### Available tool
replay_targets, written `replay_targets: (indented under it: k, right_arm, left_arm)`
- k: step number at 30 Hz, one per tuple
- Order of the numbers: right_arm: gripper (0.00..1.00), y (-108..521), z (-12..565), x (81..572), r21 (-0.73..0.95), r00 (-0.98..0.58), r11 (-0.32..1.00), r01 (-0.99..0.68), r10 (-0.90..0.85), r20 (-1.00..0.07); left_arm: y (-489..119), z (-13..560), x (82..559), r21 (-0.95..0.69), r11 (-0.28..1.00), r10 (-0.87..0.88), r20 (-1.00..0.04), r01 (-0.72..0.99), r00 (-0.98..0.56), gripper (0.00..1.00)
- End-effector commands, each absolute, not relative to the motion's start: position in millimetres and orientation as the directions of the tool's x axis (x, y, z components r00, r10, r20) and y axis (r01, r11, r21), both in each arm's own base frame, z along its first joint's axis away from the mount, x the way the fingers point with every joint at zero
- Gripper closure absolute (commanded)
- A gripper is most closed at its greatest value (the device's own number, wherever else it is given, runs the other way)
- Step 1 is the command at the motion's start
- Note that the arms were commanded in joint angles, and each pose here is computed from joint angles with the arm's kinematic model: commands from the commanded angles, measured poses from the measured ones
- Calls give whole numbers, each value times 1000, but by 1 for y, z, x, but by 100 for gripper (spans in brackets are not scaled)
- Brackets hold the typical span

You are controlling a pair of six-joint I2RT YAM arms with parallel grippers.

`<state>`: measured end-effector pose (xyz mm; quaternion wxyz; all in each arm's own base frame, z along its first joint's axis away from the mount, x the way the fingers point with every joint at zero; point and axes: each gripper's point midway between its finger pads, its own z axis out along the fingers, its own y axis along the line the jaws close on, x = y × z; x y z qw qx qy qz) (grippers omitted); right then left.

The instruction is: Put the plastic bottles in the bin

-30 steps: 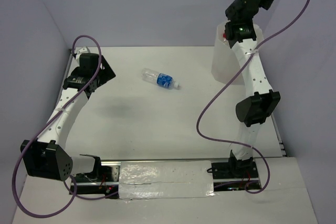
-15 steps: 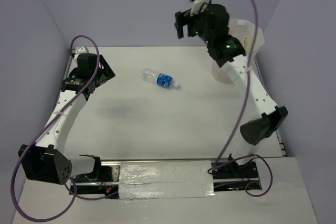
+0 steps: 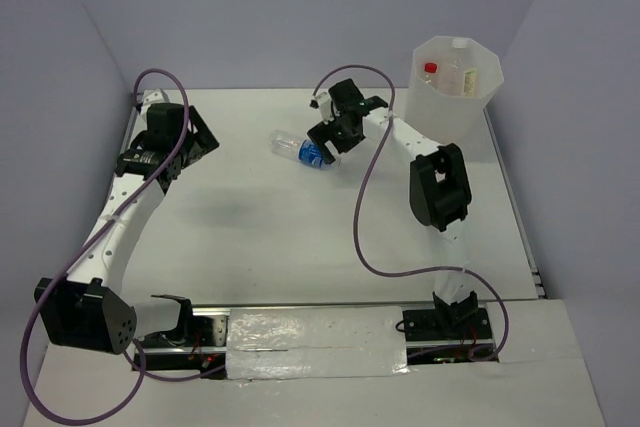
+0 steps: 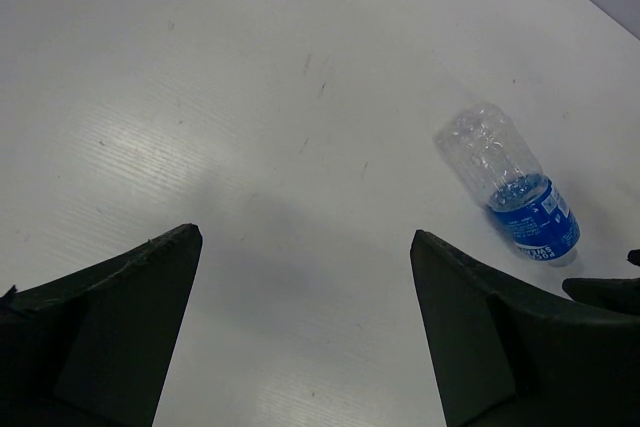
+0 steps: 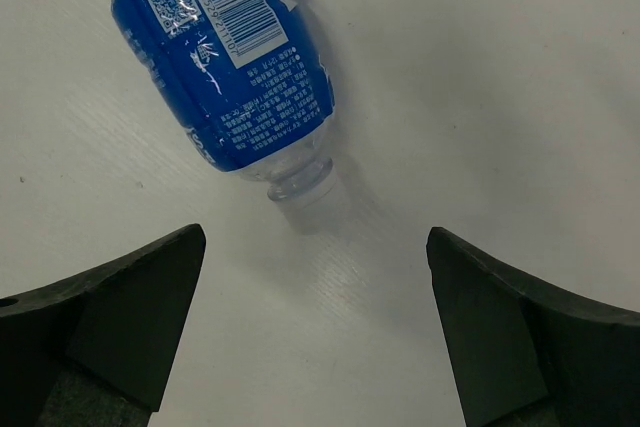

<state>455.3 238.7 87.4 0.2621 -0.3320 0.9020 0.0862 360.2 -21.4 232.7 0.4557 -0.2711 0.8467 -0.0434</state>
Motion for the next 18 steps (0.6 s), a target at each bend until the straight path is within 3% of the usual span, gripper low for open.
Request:
replay_targets:
  k: [1, 18]
  right_arm:
    - [1, 247, 93, 465, -46, -595, 736, -675, -580, -557]
    - [6, 272, 50, 457, 32, -603, 680, -732, -626, -495]
  left_arm:
    - [-20, 241, 365, -333, 848, -501, -758, -413, -417, 0]
    - [-18, 244, 368, -310, 855, -484, -767, -416, -422, 1]
